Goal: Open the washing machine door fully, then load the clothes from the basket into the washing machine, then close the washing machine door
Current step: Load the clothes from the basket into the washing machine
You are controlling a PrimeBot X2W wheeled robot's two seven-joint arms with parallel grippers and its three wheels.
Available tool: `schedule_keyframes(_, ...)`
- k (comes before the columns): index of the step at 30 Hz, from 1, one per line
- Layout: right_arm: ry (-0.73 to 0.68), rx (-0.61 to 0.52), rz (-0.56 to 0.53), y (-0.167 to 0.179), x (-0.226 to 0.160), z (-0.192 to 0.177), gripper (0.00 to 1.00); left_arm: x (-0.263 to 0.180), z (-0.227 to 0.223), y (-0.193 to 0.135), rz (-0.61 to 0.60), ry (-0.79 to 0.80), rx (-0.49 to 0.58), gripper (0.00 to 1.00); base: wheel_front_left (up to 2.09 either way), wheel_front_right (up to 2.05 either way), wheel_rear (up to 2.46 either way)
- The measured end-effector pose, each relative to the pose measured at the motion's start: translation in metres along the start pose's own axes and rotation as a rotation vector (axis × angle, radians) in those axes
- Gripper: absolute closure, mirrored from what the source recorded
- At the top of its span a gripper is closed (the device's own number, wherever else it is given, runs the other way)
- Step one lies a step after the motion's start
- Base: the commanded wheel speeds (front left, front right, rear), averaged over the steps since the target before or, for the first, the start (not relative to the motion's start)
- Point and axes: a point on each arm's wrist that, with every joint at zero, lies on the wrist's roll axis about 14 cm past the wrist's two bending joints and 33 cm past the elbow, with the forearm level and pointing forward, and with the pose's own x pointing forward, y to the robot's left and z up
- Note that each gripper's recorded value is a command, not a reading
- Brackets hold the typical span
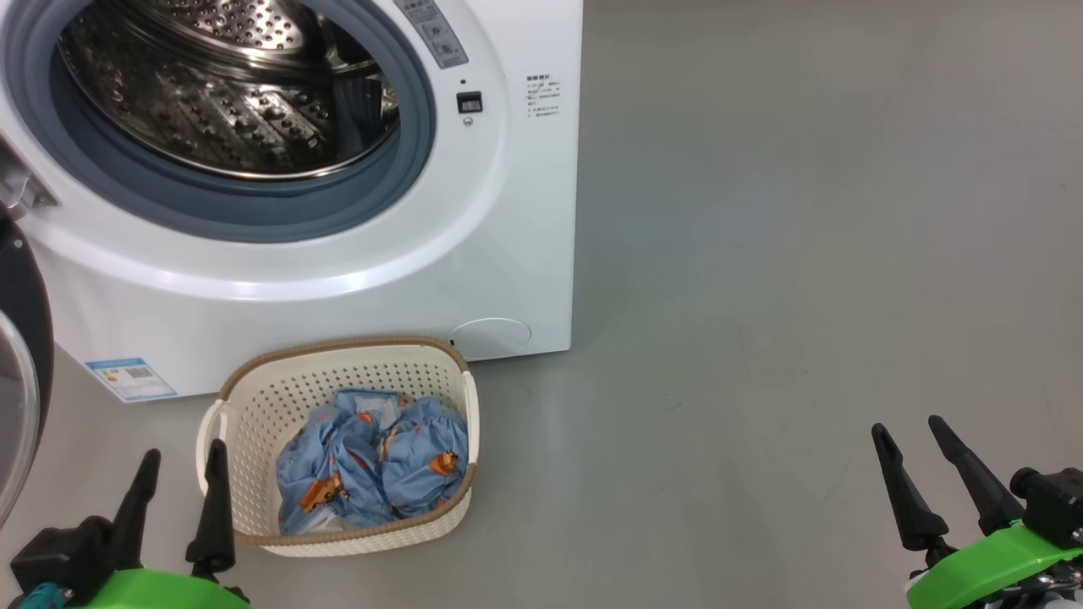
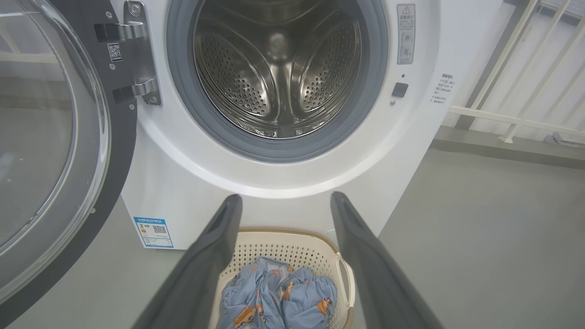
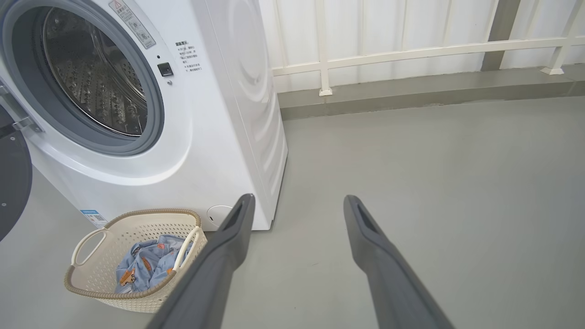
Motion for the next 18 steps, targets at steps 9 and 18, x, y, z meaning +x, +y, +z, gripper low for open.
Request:
schedule_keyframes(9, 0.017, 0.002, 0.004, 0.001, 0.003, -0.006, 0.00, 0.000, -0.008, 0.000, -0.009, 0.028, -0.005, 0.00, 0.28, -1.03, 0.75)
schedule_keyframes(18, 0.040, 0.017, 0.007, 0.005, 0.005, -0.015, 0.00, 0.011, -0.008, 0.001, -0.019, 0.029, 0.006, 0.00, 0.98, -2.25, 1.27)
